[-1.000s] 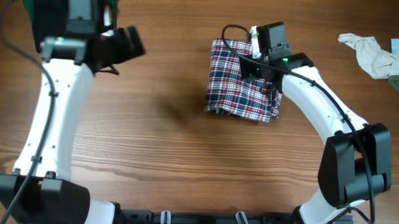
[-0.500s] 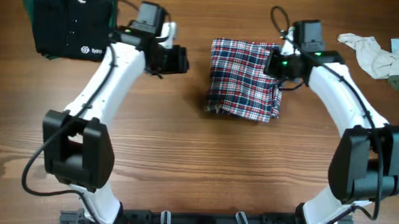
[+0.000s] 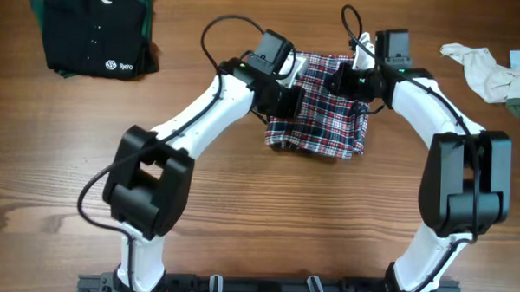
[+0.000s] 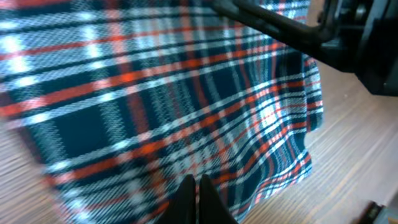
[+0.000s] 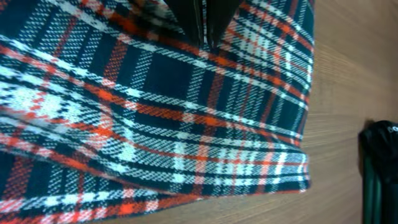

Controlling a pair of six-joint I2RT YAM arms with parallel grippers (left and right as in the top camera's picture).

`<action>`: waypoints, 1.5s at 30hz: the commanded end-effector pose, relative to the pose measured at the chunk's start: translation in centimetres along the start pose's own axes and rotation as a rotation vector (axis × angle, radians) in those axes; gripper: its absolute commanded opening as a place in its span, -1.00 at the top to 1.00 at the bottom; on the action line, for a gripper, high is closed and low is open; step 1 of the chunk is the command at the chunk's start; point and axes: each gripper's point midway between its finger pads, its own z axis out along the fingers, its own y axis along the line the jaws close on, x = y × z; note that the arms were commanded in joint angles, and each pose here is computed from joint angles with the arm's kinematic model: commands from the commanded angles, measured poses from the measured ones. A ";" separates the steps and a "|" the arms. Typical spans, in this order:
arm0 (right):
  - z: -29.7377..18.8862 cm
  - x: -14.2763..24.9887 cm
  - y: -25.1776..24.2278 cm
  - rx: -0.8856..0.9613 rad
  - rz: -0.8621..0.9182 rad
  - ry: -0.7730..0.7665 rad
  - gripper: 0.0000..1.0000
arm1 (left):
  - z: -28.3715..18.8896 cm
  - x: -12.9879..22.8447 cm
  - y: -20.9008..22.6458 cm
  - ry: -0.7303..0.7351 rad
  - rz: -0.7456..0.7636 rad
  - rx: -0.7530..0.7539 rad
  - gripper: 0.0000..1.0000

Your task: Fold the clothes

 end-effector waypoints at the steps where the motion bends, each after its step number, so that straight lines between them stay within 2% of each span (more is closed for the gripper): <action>1: 1.0 0.1 -1.1 0.022 -0.004 0.013 0.92 | 2.2 1.2 -0.6 0.062 -0.032 0.085 0.92; 5: 0.6 -0.1 -4.5 0.169 0.078 -0.009 0.92 | 3.3 2.6 1.3 0.124 -0.109 0.055 0.92; 10: -0.9 -1.2 -7.2 0.197 0.124 -0.048 0.91 | 1.1 3.8 7.5 0.172 -0.266 -0.102 0.90; 14: -1.8 -1.7 -9.2 0.237 0.152 -0.072 0.91 | -0.9 4.1 11.1 0.181 -0.367 -0.131 0.92; 20: -2.4 -1.8 -10.9 0.323 0.165 -0.091 0.92 | -2.5 3.7 13.7 0.151 -0.419 -0.152 0.92; 22: -2.3 -1.9 -10.6 0.306 0.161 -0.090 0.91 | -3.3 3.1 12.9 0.128 -0.396 -0.132 0.92; 25: -2.2 -2.0 -10.3 0.290 0.160 -0.091 0.91 | -4.7 1.1 7.7 0.070 -0.273 0.017 0.92; 28: -2.1 -2.0 -10.0 0.273 0.158 -0.092 0.92 | -3.3 1.3 3.4 0.087 -0.236 0.073 0.92; 32: -2.1 -1.8 -10.0 0.271 0.152 -0.079 0.91 | -1.3 2.2 -1.3 0.102 -0.077 0.107 0.92; 38: -2.1 -1.6 -10.0 0.272 0.140 -0.070 0.91 | -0.1 0.3 -3.2 0.016 0.001 0.123 0.92; 45: -2.1 -1.2 -10.1 0.275 0.145 -0.056 0.92 | 4.9 0.0 -0.7 0.019 -0.054 0.122 0.92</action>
